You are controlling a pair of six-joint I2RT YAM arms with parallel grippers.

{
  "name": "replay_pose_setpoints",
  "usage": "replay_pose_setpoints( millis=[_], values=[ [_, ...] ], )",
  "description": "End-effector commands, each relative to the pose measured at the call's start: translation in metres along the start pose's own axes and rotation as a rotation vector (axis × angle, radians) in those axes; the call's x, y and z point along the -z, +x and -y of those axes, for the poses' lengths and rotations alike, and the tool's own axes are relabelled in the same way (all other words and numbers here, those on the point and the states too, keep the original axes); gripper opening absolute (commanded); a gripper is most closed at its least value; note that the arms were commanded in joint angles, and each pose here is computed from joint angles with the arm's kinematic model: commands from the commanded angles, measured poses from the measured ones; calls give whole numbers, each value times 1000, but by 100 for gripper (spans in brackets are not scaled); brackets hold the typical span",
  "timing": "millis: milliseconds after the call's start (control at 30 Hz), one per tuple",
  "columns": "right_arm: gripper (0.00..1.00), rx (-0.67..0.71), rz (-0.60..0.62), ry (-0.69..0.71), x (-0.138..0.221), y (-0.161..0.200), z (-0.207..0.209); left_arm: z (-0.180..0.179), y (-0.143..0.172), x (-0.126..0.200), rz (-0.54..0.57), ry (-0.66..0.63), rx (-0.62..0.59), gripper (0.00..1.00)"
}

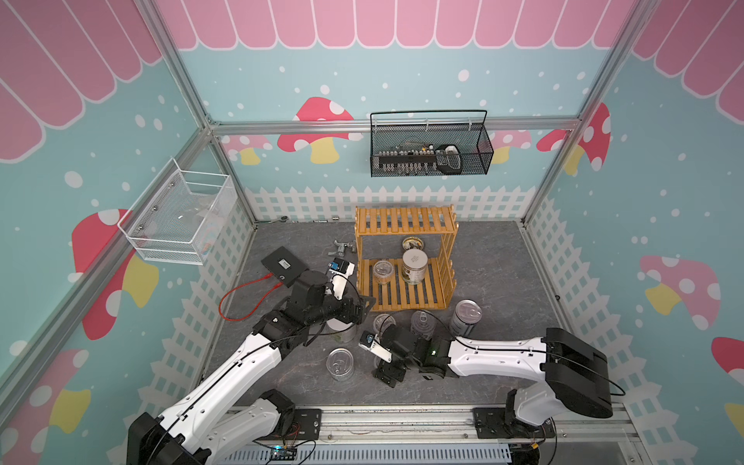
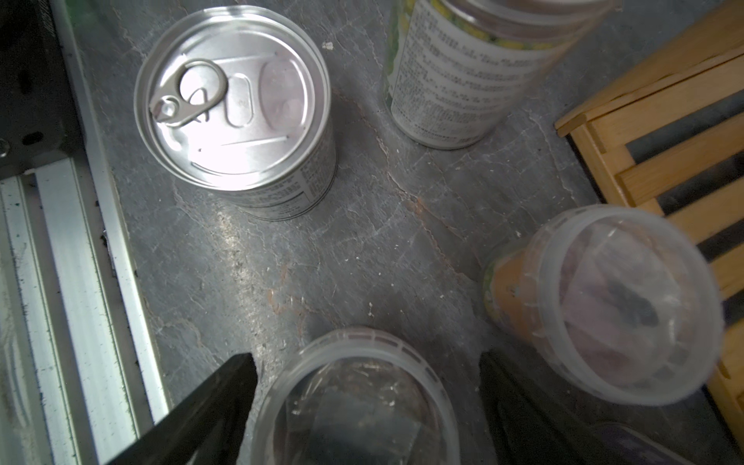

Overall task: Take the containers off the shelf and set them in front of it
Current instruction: 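Place the container at the center of the board, then pick up a container from the shelf.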

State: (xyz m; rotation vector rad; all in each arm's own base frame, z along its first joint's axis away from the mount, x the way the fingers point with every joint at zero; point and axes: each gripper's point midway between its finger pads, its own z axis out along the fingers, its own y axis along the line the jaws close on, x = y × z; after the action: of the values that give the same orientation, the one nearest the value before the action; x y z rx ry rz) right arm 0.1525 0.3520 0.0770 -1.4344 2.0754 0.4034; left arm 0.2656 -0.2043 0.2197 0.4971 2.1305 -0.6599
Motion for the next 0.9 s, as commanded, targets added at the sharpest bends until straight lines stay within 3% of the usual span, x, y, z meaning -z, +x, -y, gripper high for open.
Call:
replay_pose_setpoints(
  millis=[0,167,433,867],
  values=[
    [95,-13,86,44,24,-26,12,13,-20,4,53,-10,-30,99],
    [98,-51,143,64,57,-23,29,29,-27,-1,58,-20,-60,98],
    [99,-216,205,177,113,5,92,65,-20,-40,-1,9,-105,98],
    [99,-468,204,423,156,36,180,26,-20,-131,-98,-152,-123,99]
  ],
)
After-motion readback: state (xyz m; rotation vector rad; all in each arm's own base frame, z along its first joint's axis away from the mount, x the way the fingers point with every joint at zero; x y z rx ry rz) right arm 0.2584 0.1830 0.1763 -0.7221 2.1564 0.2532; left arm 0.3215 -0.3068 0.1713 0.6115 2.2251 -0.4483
